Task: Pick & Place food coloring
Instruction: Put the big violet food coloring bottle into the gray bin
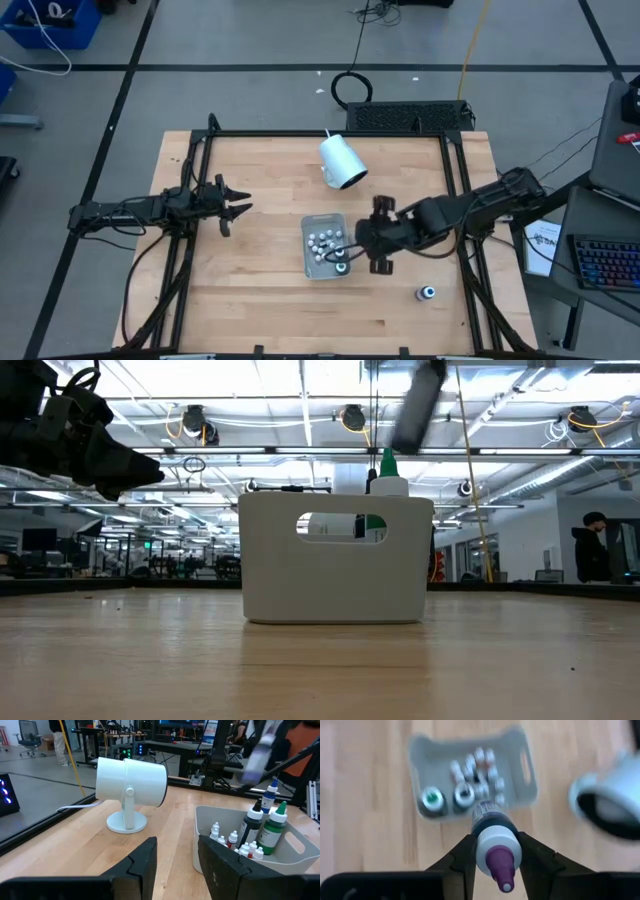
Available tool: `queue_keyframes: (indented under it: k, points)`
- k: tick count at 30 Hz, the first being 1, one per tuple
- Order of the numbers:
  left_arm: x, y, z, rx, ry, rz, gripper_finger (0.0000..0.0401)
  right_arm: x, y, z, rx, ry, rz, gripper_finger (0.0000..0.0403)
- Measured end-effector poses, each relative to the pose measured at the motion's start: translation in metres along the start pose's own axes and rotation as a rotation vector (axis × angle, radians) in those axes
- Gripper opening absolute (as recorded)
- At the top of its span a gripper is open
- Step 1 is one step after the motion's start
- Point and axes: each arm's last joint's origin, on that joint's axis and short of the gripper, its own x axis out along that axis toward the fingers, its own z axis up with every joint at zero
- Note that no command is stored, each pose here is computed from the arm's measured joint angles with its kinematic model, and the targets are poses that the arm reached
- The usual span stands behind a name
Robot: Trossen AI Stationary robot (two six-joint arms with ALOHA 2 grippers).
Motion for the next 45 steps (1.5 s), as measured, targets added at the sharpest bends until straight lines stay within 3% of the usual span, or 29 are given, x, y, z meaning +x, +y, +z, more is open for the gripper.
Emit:
queue_keyframes:
  k: [7,11,15,19,27,45]
  points:
    - [0.0,0.0,0.0,0.0,0.0,0.0,0.0148,-0.019,0.011,0.051,-0.177,-0.057,0.014,0.0105]
    - [0.0,0.0,0.0,0.0,0.0,0.0,0.0147,-0.009,0.015,0.072,-0.222,0.047,-0.003,0.0105]
    - [0.0,0.0,0.0,0.0,0.0,0.0,0.0147,0.012,0.021,0.087,-0.233,0.109,0.068,0.0105]
    - [0.0,0.0,0.0,0.0,0.001,0.0,0.0147,0.031,0.027,0.09,-0.232,0.141,0.159,0.0105]
    - [0.0,0.0,0.0,0.0,0.0,0.0,0.0147,0.059,0.037,0.095,-0.232,0.165,0.212,0.0105]
    - [0.0,0.0,0.0,0.0,0.0,0.0,0.0147,0.106,0.05,0.089,-0.301,0.253,0.252,0.0105]
